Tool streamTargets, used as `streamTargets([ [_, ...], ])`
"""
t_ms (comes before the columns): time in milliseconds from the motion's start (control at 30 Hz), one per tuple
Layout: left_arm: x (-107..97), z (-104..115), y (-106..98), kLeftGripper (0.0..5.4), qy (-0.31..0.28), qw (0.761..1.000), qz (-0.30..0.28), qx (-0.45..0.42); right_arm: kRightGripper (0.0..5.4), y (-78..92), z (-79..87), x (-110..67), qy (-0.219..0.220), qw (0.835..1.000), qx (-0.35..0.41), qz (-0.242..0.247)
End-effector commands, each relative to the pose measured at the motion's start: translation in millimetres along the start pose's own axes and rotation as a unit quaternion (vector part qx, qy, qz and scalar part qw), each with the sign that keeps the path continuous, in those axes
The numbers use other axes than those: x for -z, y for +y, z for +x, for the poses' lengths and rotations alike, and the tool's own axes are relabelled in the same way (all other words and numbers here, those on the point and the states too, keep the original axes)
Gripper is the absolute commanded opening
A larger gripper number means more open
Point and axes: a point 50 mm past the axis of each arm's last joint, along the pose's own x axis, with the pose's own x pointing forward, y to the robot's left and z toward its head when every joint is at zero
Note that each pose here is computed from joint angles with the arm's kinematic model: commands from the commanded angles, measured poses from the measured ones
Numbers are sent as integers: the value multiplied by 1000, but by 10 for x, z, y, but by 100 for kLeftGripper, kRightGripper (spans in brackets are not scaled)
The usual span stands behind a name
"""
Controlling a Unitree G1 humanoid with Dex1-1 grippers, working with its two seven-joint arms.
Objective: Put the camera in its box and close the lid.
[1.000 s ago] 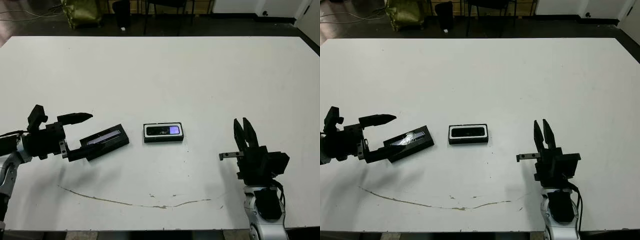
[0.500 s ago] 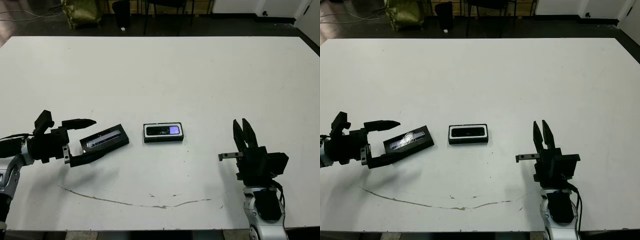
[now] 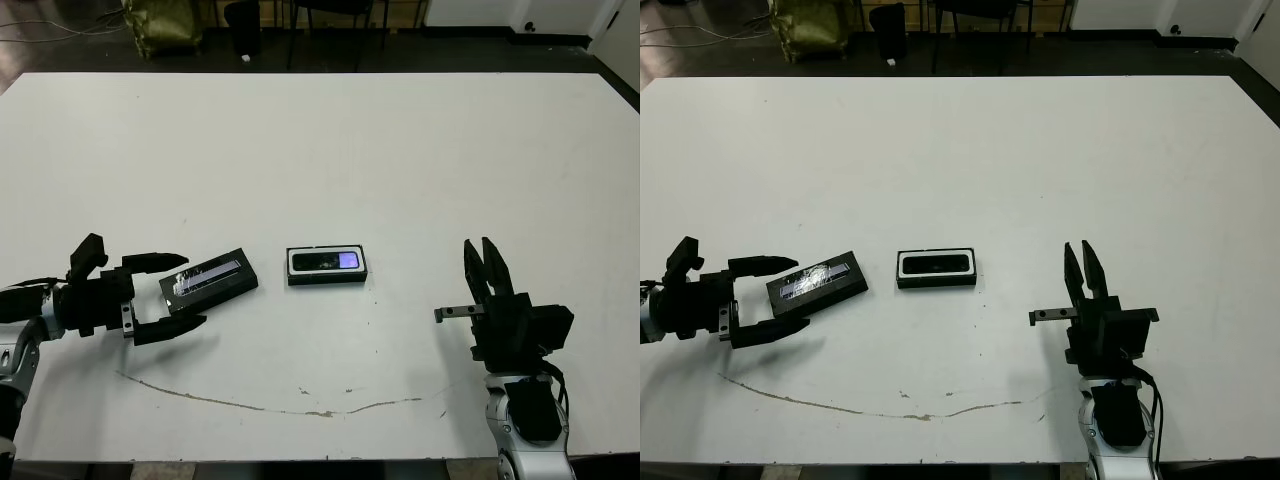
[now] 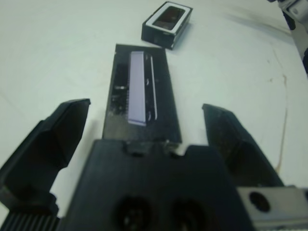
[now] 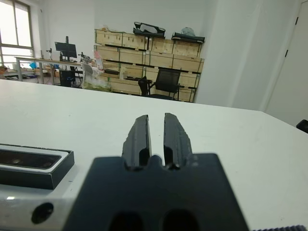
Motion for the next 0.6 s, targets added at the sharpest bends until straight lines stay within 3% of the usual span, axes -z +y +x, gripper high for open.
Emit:
streamTargets([
  [33,62,-22,7,537,19,1000,-4,-6,0,-13,-38,52,9,1000,-4,0],
  [600,154,-31,-5,537,36,999,-31,-19,0,-55,-44,84,-1,1000,-4,-6],
])
